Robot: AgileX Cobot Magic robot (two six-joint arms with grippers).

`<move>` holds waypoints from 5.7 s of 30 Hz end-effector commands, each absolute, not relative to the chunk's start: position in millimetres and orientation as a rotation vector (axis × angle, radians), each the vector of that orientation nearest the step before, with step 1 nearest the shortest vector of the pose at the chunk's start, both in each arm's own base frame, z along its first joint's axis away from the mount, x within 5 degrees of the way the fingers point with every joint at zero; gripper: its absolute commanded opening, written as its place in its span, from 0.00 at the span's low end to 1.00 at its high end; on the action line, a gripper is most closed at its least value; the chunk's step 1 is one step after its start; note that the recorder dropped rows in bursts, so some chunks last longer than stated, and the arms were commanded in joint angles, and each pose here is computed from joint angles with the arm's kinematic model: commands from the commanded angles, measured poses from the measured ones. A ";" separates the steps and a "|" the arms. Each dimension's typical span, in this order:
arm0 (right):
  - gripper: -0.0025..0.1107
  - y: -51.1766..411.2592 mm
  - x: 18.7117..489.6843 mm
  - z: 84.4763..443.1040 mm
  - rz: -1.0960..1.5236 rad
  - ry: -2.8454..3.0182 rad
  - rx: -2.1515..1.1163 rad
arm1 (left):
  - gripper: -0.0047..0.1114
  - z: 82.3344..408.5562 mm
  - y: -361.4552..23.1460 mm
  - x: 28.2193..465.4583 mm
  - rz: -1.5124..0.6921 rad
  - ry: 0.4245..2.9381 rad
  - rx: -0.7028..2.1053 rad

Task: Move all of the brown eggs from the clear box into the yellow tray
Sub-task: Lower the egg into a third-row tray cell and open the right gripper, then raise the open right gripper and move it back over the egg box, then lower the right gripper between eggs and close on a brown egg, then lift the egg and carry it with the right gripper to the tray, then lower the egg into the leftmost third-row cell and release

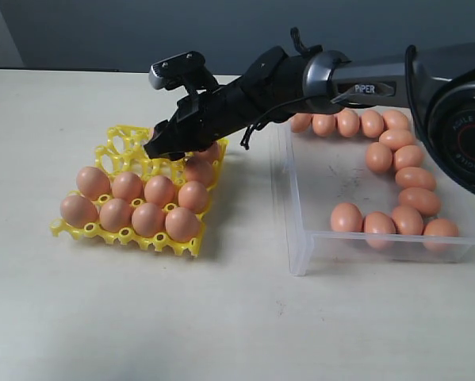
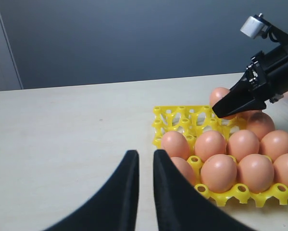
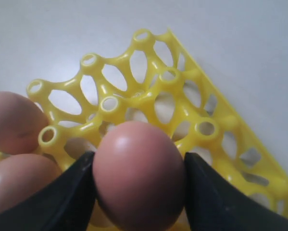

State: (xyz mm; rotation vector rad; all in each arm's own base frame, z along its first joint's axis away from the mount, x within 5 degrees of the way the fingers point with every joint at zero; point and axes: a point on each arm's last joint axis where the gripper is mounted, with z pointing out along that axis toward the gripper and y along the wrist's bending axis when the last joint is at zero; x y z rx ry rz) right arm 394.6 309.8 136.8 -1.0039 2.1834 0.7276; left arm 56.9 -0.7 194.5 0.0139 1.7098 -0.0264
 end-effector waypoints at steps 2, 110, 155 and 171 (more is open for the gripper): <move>0.45 310.5 393.5 123.0 0.714 2.206 -1.020 | 0.15 193.0 -0.8 57.6 -0.027 1.715 0.017; 0.02 244.2 414.5 232.4 0.917 2.123 -0.772 | 0.15 193.0 -0.8 57.6 -0.027 1.715 0.017; 0.06 281.7 434.3 127.1 0.930 2.085 -0.804 | 0.15 193.0 -0.8 57.6 -0.027 1.715 0.017; 0.38 282.4 431.6 125.6 0.922 2.085 -0.859 | 0.15 193.0 -0.8 57.6 -0.027 1.715 0.017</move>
